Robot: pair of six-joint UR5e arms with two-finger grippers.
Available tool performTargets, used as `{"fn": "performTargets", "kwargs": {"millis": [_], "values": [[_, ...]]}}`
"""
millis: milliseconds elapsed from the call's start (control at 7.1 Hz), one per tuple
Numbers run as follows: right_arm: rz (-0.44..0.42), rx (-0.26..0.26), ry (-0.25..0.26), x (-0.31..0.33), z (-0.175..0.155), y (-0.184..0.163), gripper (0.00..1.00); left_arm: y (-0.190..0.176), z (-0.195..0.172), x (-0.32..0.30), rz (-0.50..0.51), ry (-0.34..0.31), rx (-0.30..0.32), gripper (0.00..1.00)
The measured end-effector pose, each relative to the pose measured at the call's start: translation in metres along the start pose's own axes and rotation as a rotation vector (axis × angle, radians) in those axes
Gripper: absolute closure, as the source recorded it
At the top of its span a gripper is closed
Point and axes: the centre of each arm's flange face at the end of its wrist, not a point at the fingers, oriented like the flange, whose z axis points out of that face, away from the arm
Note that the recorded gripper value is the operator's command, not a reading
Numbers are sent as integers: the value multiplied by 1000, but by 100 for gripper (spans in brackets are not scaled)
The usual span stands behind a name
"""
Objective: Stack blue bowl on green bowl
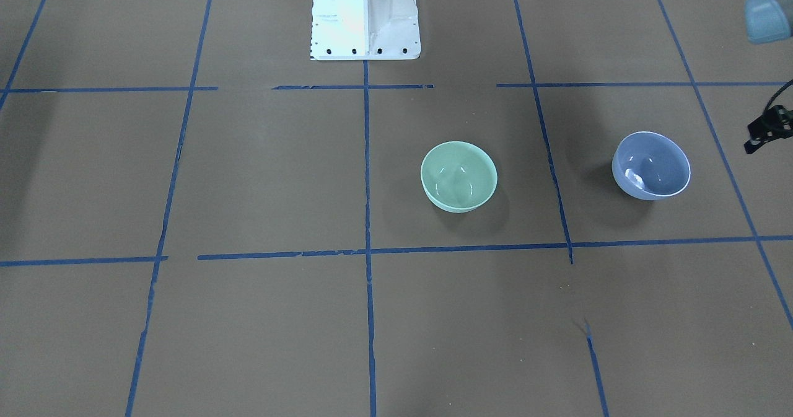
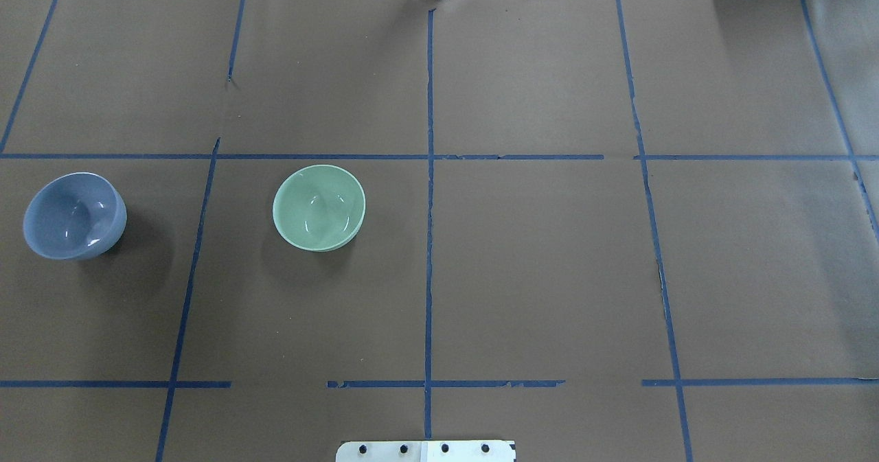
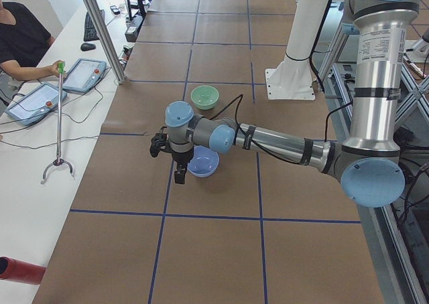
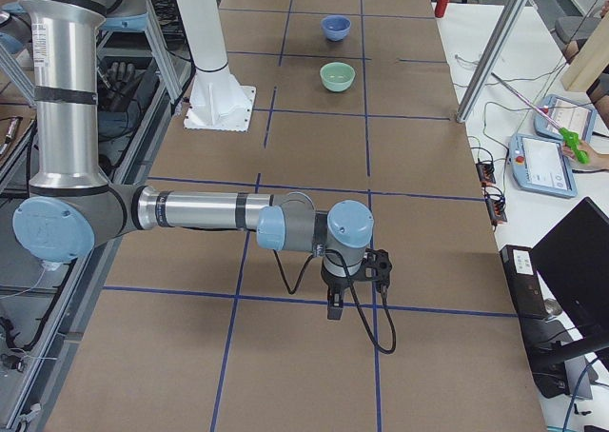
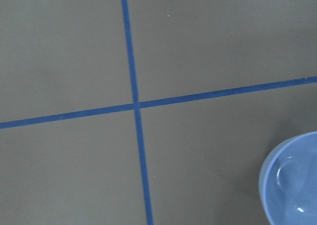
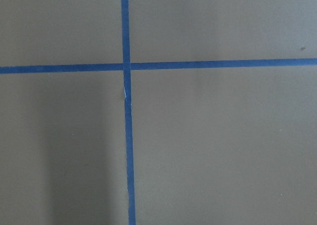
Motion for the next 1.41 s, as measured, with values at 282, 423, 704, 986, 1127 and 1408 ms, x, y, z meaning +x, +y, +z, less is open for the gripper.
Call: {"fn": "performTargets", "kwargs": {"millis": [282,423,704,986,1127,1408], "values": [[0,0,0,0,0,0,0,10,45,36,-66,-18,3,0],[0,0,0,0,0,0,0,16,63,40,-78,-20,2,0],[0,0,0,0,0,0,0,33,92,39,-92,-5,2,0],[0,0,0,0,0,0,0,42,107,42,-96,7,-9,44],[0,0,0,0,0,0,0,44,109,43,-95,10,-13,75],[0,0,0,0,0,0,0,44,108,45,-93,15,-13,100]]}}
